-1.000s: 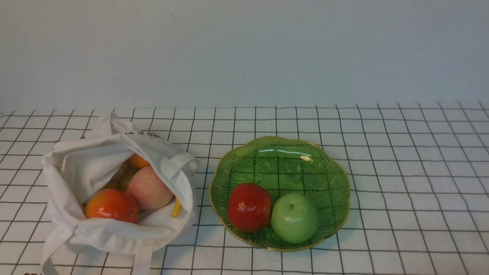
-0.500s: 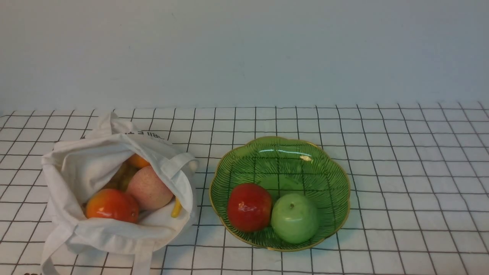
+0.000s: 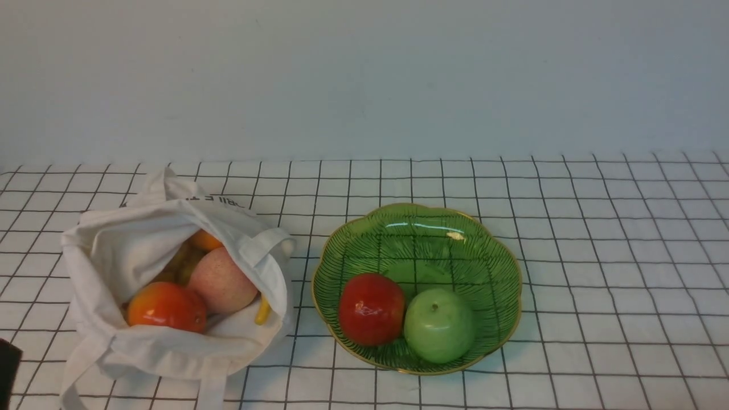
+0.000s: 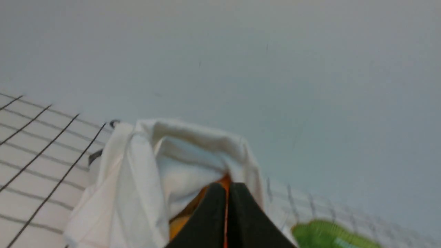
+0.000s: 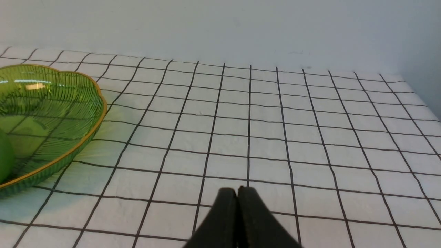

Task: Take the fruit out of the bag on the white checkered tablecloth and place them on the plate.
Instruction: 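Reach into the bag and grasp the red fruit inside it with the left gripper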

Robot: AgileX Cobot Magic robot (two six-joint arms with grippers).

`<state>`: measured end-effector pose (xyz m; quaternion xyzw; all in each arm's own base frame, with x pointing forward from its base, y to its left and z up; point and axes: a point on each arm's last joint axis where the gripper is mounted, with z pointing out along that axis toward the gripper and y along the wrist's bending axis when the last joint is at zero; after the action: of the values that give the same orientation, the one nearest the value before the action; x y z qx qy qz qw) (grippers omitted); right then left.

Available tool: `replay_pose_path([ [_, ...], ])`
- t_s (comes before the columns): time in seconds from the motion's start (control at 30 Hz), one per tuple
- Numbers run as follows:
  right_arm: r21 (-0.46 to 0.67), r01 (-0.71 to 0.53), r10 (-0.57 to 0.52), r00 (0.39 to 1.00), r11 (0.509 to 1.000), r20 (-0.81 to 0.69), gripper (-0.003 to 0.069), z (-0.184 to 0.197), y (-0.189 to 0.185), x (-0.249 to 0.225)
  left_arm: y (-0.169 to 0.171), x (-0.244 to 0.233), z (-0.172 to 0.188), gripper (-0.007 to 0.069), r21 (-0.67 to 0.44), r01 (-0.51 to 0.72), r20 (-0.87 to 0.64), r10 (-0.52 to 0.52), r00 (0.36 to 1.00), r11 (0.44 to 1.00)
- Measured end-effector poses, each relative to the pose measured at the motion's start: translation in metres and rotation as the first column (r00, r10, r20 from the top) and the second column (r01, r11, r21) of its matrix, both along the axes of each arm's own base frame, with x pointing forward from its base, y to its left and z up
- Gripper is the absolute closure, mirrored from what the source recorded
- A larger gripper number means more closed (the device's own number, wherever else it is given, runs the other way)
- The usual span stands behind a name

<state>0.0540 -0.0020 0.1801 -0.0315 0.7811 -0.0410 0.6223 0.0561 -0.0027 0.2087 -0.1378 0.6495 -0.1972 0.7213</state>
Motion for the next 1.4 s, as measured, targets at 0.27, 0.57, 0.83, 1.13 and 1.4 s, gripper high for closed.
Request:
replay_pose_path([
  [0.27,0.0,0.0,0.0,1.0,1.0,0.0,0.0673,0.0,0.0,0.0,0.005,-0.014,0.064,0.0633,-0.055,-0.026,0.252,0.039,0.967,0.998],
  [0.57,0.0,0.0,0.0,1.0,1.0,0.0,0.0673,0.0,0.0,0.0,-0.019,0.048,0.111,0.0633,0.141,0.262,-0.581,-0.135,0.803,0.955],
  [0.83,0.0,0.0,0.0,1.0,1.0,0.0,0.0673,0.0,0.0,0.0,-0.03,0.126,0.103,0.0633,0.126,0.541,-0.905,-0.127,0.406,0.832],
  [1.13,0.0,0.0,0.0,1.0,1.0,0.0,0.0673,0.0,0.0,0.0,-0.033,0.187,0.081,0.0629,0.122,0.669,-0.957,-0.092,0.275,0.733],
  [1.4,0.0,0.0,0.0,1.0,1.0,0.0,0.0673,0.0,0.0,0.0,-0.033,0.216,0.06,0.042,0.182,0.694,-0.944,-0.072,0.321,0.697],
])
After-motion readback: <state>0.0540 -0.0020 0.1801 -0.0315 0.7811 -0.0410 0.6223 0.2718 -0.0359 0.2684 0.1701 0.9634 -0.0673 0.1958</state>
